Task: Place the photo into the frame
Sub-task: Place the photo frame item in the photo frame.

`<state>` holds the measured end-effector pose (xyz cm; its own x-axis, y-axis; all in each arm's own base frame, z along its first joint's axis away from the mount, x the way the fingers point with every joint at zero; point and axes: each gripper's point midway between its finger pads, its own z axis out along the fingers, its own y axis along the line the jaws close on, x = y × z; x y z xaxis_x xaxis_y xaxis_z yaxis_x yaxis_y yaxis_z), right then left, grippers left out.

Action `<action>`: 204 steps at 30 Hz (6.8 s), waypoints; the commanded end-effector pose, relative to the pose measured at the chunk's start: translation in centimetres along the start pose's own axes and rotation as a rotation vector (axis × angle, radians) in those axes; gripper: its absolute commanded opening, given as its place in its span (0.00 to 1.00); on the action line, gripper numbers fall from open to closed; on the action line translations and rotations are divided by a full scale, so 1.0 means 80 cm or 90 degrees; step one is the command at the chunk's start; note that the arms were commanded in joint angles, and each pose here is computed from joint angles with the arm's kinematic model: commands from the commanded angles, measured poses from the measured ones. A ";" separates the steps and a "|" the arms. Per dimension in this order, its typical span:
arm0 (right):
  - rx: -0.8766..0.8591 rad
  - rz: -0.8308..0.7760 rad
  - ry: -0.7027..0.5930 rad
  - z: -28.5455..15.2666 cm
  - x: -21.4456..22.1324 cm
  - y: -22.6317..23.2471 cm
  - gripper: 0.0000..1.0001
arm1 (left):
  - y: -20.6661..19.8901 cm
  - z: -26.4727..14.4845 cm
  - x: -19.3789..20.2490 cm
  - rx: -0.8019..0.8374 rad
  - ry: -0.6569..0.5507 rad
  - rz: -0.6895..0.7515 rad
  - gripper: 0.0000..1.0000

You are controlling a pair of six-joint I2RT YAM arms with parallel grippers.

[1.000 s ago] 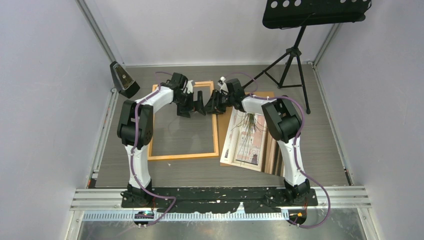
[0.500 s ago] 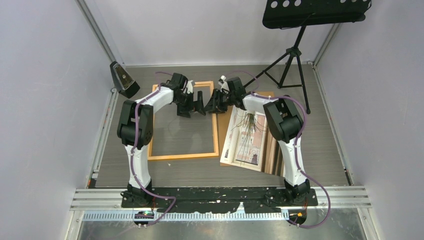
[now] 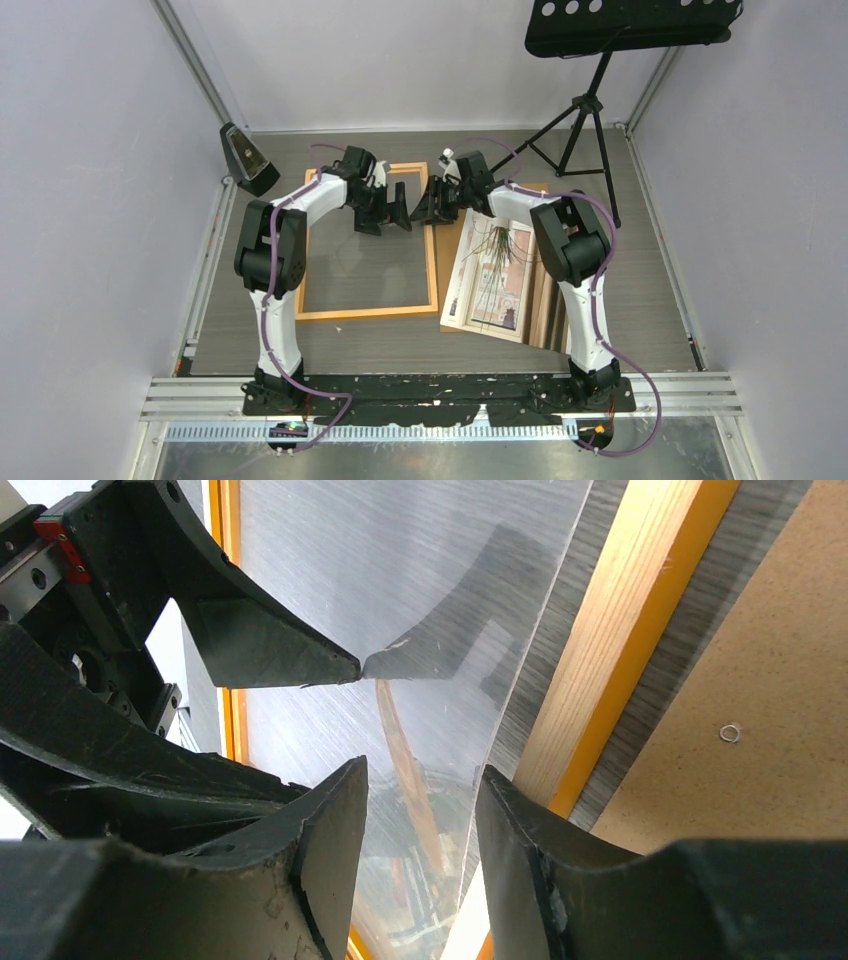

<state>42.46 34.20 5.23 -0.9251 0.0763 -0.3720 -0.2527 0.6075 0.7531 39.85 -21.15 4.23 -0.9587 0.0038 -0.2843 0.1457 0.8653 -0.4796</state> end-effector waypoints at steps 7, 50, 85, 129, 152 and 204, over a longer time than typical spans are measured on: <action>0.009 -0.059 -0.052 -0.030 -0.037 0.025 0.52 | 0.013 0.012 0.012 -0.024 0.011 0.011 0.99; 0.093 -0.250 -0.103 -0.087 -0.074 0.038 0.58 | 0.008 -0.022 0.001 -0.050 -0.037 0.038 1.00; 0.208 -0.405 -0.136 -0.086 -0.102 0.039 0.74 | 0.068 -0.178 -0.040 -0.171 -0.190 0.092 1.00; 0.213 -0.285 0.032 -0.002 0.029 -0.024 0.38 | 0.197 -0.273 0.047 -0.247 -0.211 -0.055 1.00; 0.219 -0.257 -0.020 -0.020 0.047 0.003 0.27 | 0.201 -0.267 0.061 -0.256 -0.206 -0.049 1.00; 0.239 -0.278 -0.166 -0.116 -0.005 0.050 0.85 | 0.185 -0.270 0.052 -0.217 -0.231 -0.034 0.99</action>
<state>38.48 31.18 8.34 -0.7839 -0.0302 -0.6201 -0.3293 0.8670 0.3741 31.71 2.90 12.28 -0.8467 -0.1815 -0.5002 -0.0967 0.9769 -0.1907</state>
